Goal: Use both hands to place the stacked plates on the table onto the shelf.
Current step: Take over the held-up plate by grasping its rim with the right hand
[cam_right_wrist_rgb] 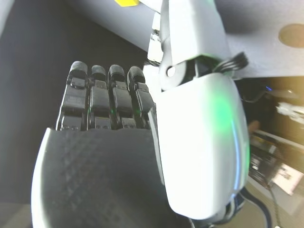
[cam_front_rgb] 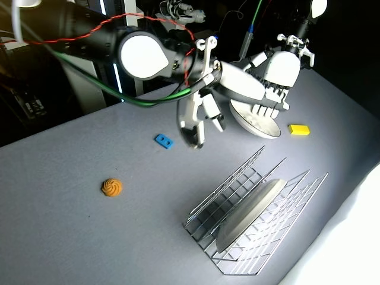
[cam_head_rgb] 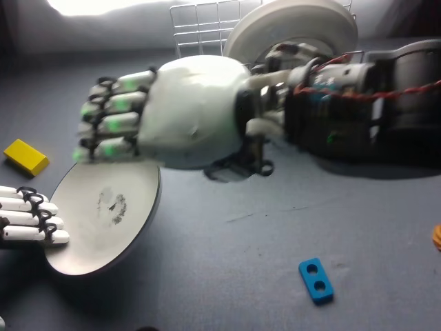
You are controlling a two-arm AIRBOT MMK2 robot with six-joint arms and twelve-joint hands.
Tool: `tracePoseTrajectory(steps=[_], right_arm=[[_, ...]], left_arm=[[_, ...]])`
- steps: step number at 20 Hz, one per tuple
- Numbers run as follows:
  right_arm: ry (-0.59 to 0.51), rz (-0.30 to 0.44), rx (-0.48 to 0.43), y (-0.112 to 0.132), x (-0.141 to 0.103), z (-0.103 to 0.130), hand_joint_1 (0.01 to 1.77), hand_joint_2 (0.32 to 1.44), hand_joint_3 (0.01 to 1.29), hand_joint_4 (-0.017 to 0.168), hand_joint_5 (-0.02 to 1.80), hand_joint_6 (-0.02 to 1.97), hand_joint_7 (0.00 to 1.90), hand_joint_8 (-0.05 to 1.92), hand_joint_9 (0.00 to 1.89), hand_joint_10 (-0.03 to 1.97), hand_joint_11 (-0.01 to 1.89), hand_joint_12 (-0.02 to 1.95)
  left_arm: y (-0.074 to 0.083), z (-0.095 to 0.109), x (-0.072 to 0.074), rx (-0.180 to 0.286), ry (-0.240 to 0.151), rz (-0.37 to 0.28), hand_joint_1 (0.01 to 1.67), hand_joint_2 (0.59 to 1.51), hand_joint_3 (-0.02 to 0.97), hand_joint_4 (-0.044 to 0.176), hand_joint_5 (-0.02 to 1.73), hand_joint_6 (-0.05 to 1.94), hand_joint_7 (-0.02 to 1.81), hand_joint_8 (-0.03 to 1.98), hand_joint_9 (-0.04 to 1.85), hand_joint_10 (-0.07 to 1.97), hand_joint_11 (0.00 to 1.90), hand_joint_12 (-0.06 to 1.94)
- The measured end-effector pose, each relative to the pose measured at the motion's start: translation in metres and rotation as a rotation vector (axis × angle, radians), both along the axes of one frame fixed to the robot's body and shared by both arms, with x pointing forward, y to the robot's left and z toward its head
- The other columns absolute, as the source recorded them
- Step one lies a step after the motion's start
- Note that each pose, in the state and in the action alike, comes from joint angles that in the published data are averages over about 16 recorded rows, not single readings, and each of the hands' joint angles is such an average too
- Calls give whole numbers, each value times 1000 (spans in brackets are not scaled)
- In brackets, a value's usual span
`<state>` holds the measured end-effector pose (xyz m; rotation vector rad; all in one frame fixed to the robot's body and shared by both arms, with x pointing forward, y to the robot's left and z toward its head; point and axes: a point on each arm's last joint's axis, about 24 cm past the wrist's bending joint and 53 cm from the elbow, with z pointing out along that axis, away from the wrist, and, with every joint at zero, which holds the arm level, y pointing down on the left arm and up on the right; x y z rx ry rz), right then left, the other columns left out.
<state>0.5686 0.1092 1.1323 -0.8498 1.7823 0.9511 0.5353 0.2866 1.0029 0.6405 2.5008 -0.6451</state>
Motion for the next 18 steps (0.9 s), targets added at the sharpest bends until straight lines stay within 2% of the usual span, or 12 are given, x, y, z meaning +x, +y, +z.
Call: tracePoseTrajectory(steps=[3, 7, 18], right_arm=[[8, 33, -18, 15, -10, -15, 1399, 896, 16, 4, 111, 17, 54, 11, 35, 14, 15, 71], [47, 44, -21, 29, -15, -32, 1405, 892, 16, 4, 73, 18, 19, 11, 11, 15, 15, 8], [178, -22, 62, 50, 2, -62, 1375, 892, 15, 4, 43, 18, 11, 12, 12, 15, 20, -6]], left_arm=[[0, 0, 0, 0, 1, 1, 16, 1037, 17, -2, 24, -2, 18, -2, -13, -31, 14, 12], [0, -1, 0, 0, 2, 2, 16, 1037, 17, -2, 24, 1, 21, -3, -13, -32, 14, 11], [0, -1, 0, 0, 3, 3, 16, 1037, 17, -2, 24, 3, 20, -4, -14, -32, 13, 11]])
